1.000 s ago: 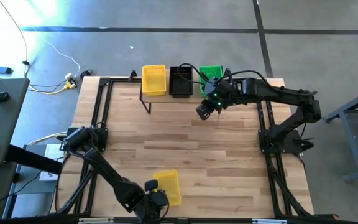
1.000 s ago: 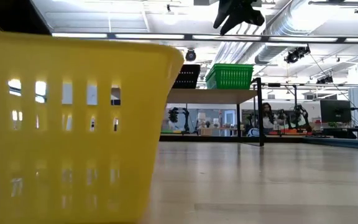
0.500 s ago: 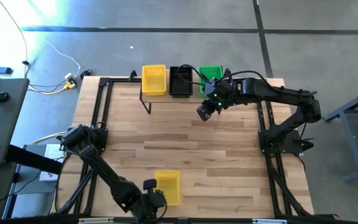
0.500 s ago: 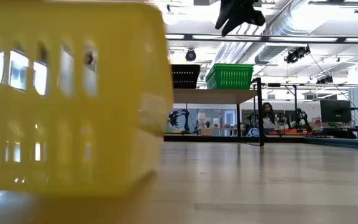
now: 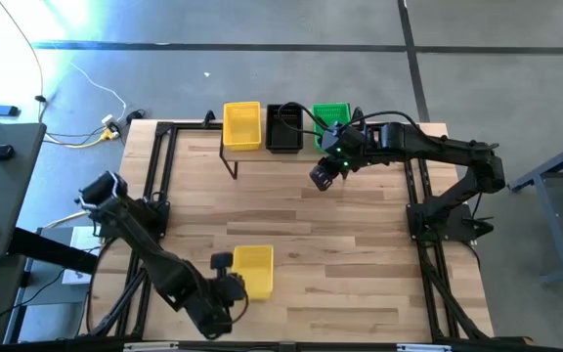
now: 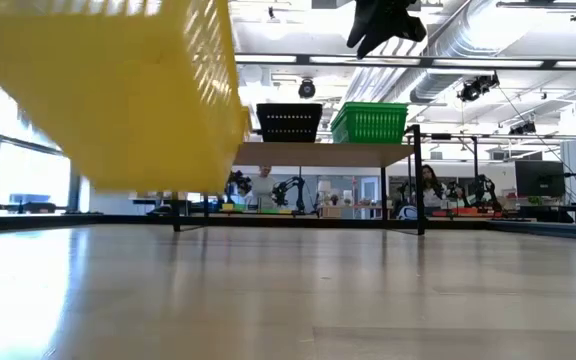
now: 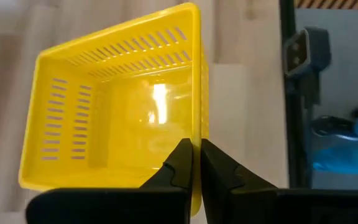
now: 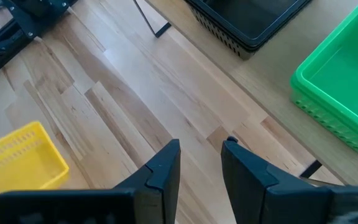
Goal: Stack baskets on shelf by color
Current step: Stack the yellow bin on the yellow bin on the shelf
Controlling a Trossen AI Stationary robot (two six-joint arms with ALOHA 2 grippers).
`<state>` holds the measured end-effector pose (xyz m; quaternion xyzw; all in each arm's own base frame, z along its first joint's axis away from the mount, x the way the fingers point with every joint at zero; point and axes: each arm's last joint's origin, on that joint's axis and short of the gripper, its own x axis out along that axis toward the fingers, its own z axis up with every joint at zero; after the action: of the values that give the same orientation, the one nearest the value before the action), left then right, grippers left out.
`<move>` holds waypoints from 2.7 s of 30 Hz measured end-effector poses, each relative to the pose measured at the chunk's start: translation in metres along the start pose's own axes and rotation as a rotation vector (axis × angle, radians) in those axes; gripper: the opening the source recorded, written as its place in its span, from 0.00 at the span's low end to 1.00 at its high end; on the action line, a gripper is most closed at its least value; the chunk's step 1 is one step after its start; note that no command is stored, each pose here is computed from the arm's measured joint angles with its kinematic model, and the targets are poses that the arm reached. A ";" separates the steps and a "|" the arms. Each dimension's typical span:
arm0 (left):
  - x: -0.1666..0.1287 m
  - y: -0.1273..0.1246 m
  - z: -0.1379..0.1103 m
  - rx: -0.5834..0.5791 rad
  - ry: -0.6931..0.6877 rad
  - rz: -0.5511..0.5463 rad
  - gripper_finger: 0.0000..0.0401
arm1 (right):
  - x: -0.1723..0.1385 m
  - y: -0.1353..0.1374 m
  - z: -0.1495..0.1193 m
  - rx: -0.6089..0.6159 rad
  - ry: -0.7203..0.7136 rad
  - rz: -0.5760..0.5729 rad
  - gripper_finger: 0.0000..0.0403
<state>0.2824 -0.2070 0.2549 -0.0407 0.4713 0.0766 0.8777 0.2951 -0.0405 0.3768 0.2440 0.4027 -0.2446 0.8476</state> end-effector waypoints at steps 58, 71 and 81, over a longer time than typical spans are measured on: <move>-0.125 0.332 0.038 0.279 -0.075 0.451 0.01 | 0.000 0.001 0.004 0.065 -0.056 -0.013 0.26; -0.112 0.354 0.027 0.268 -0.066 0.427 0.01 | 0.000 0.001 0.004 0.098 -0.057 -0.013 0.26; -0.095 0.364 0.029 0.251 -0.004 0.407 0.01 | 0.000 0.000 0.004 0.141 -0.064 -0.020 0.26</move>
<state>0.1915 0.1469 0.3501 0.1646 0.4738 0.1927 0.8434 0.2976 -0.0428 0.3793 0.2911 0.3596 -0.2883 0.8383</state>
